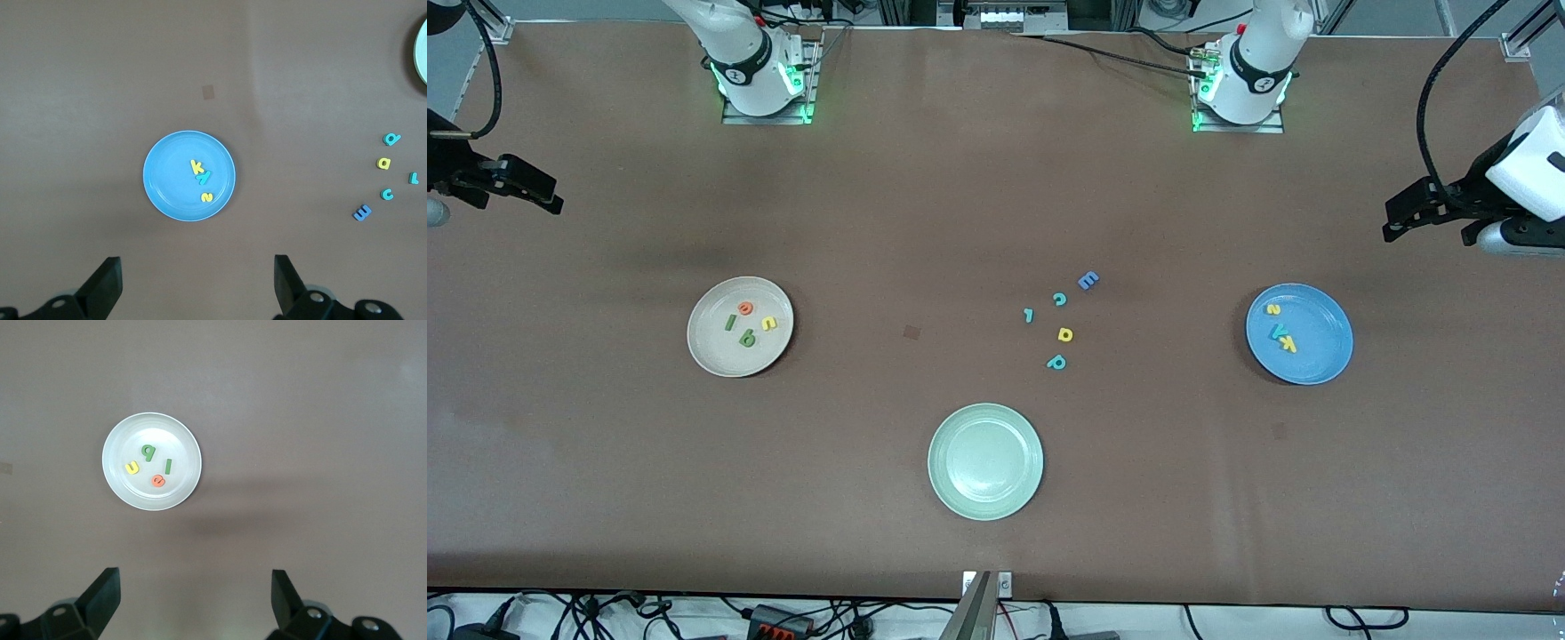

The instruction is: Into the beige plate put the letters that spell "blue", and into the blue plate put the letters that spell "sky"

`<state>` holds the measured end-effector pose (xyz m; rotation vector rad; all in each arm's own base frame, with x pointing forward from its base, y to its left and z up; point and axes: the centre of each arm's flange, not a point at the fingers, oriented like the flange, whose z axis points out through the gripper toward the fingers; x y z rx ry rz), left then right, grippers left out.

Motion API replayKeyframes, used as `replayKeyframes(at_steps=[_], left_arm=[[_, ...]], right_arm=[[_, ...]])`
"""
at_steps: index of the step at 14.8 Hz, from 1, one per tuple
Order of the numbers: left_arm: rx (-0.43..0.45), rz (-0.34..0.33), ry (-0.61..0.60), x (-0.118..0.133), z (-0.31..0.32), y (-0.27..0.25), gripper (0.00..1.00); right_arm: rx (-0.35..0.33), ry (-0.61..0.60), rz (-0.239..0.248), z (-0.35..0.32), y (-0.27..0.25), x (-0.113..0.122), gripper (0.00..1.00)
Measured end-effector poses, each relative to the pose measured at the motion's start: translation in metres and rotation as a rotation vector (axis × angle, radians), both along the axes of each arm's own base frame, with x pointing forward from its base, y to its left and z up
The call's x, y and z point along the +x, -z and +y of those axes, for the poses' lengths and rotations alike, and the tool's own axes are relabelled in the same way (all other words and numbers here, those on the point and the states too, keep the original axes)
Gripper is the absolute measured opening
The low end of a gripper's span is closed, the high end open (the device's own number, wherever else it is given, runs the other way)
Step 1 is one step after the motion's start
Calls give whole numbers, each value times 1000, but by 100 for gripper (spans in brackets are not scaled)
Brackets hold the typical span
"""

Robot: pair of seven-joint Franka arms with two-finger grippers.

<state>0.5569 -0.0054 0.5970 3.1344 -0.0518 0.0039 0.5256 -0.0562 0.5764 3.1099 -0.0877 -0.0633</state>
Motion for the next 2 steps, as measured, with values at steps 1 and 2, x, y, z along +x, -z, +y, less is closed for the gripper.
replayKeyframes(at_steps=[1, 2], left_arm=[[0, 0, 0, 0, 0, 0, 100], [0, 0, 0, 0, 0, 0, 100]], right_arm=[[0, 0, 0, 0, 0, 0, 100], [0, 0, 0, 0, 0, 0, 100]])
